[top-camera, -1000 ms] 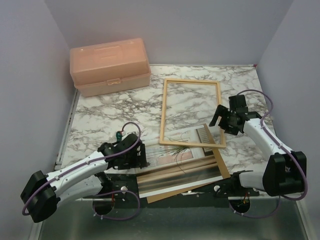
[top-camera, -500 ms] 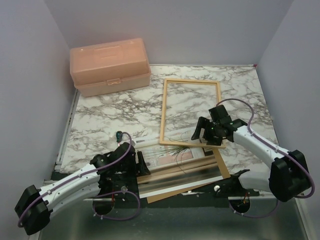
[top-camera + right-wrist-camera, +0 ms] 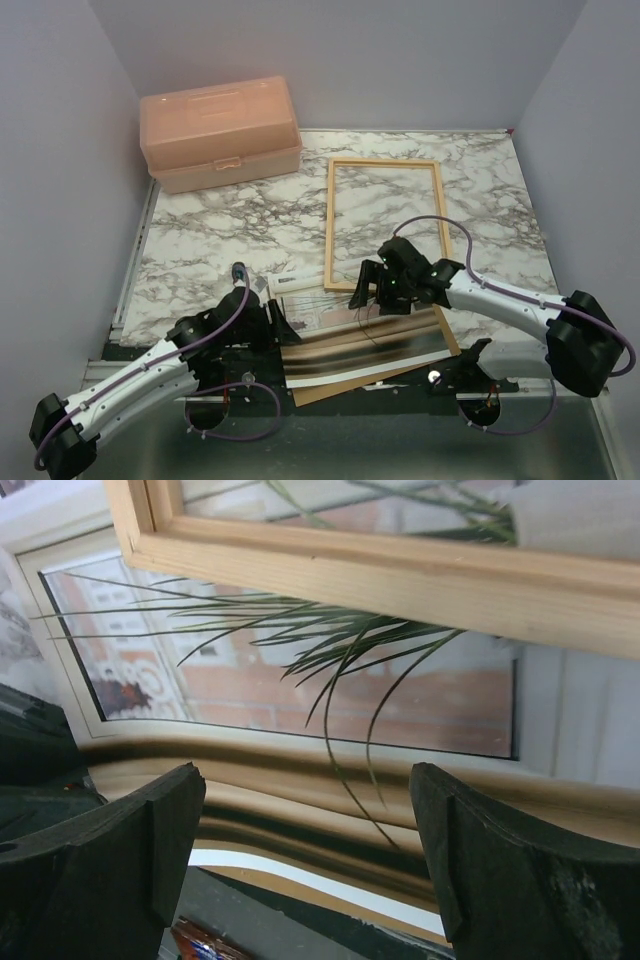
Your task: Put the photo into the frame
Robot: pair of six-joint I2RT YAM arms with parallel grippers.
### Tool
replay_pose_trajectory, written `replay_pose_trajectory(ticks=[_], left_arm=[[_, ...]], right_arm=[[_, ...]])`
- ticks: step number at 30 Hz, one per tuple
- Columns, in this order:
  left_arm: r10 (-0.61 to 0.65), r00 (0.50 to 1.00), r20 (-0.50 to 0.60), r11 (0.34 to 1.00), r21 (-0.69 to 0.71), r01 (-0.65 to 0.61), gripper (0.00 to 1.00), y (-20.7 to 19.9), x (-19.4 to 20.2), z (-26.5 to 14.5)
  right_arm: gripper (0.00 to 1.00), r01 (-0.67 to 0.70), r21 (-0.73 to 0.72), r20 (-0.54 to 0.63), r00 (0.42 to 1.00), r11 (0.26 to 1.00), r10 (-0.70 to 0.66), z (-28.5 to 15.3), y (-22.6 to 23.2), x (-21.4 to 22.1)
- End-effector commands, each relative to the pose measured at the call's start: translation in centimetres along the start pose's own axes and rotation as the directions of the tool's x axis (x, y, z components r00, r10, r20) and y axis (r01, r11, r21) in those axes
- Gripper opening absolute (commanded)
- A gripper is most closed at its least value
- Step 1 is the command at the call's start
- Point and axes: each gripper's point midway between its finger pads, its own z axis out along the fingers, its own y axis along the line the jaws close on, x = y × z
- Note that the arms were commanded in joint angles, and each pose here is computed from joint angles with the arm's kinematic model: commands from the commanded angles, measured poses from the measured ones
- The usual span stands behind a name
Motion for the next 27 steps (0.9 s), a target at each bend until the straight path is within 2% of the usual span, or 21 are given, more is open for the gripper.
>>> replay_pose_trajectory(ticks=[1,8,14,21,27], left_arm=[[-0.032,0.999,0.028,0.996,0.083,0.029,0.52,-1.7,-0.6,-0.1],[-0.039,0.998,0.042,0.992,0.124,0.033,0.25,-2.3,-0.8,-0.1],[-0.040,0.998,0.050,0.994,0.104,0.034,0.02,-2.0,-0.9,0.0],[-0.024,0.998,0.065,0.999,0.043,0.021,0.00,-1.0,-1.1,-0.4],[0.009,0.996,0.094,1.000,-0.025,-0.006,0.00,-0.4,-1.6,-1.6]], right_arm=[[0.92,-0.035,-0.029,0.015,0.999,0.999,0.035,1.2,1.0,0.5],[0.92,-0.018,-0.044,0.014,1.000,0.999,0.018,1.0,1.6,0.6],[0.92,-0.012,-0.056,0.005,1.000,0.998,0.012,0.8,1.6,1.1],[0.92,0.029,-0.083,-0.023,0.999,0.996,-0.031,1.7,3.7,1.6],[0.92,0.116,-0.166,-0.031,0.992,0.979,-0.123,3.0,9.8,1.7]])
